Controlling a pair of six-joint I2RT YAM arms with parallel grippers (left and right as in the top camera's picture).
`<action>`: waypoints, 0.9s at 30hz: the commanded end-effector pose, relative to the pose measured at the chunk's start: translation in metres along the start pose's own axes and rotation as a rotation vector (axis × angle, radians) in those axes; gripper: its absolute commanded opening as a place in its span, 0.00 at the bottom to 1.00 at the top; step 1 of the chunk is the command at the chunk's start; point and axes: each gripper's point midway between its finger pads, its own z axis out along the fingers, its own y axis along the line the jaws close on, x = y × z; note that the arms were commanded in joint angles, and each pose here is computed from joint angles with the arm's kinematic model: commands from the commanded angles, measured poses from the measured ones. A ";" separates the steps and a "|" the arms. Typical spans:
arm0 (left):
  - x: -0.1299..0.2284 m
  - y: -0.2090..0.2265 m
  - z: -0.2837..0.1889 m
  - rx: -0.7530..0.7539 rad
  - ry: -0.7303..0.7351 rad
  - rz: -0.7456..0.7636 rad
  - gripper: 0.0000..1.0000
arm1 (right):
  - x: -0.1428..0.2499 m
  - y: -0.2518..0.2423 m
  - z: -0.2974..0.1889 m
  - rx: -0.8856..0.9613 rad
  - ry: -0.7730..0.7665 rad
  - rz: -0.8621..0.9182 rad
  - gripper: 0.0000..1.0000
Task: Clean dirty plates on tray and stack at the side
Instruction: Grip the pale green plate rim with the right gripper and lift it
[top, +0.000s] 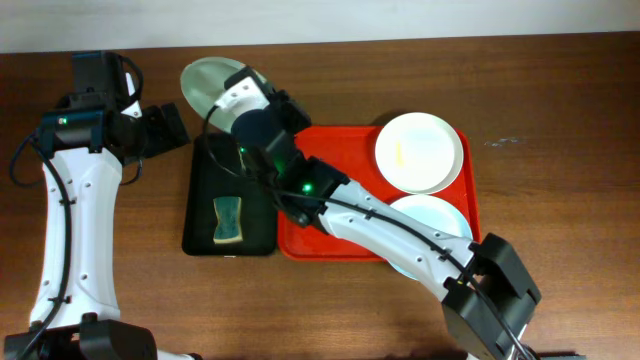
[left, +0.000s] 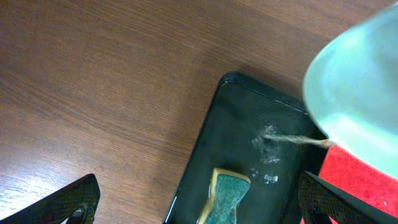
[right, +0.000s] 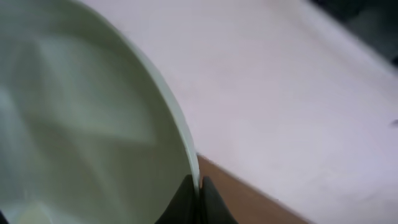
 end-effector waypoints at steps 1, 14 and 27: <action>-0.002 0.002 -0.002 -0.003 -0.009 -0.013 0.99 | -0.013 -0.024 -0.002 0.120 -0.010 -0.183 0.04; -0.002 0.002 -0.002 -0.003 -0.009 -0.013 0.99 | -0.049 -0.040 -0.011 0.189 -0.138 -0.072 0.04; -0.002 0.002 -0.002 -0.003 -0.009 -0.013 0.99 | -0.051 -0.043 -0.012 0.205 -0.141 -0.057 0.04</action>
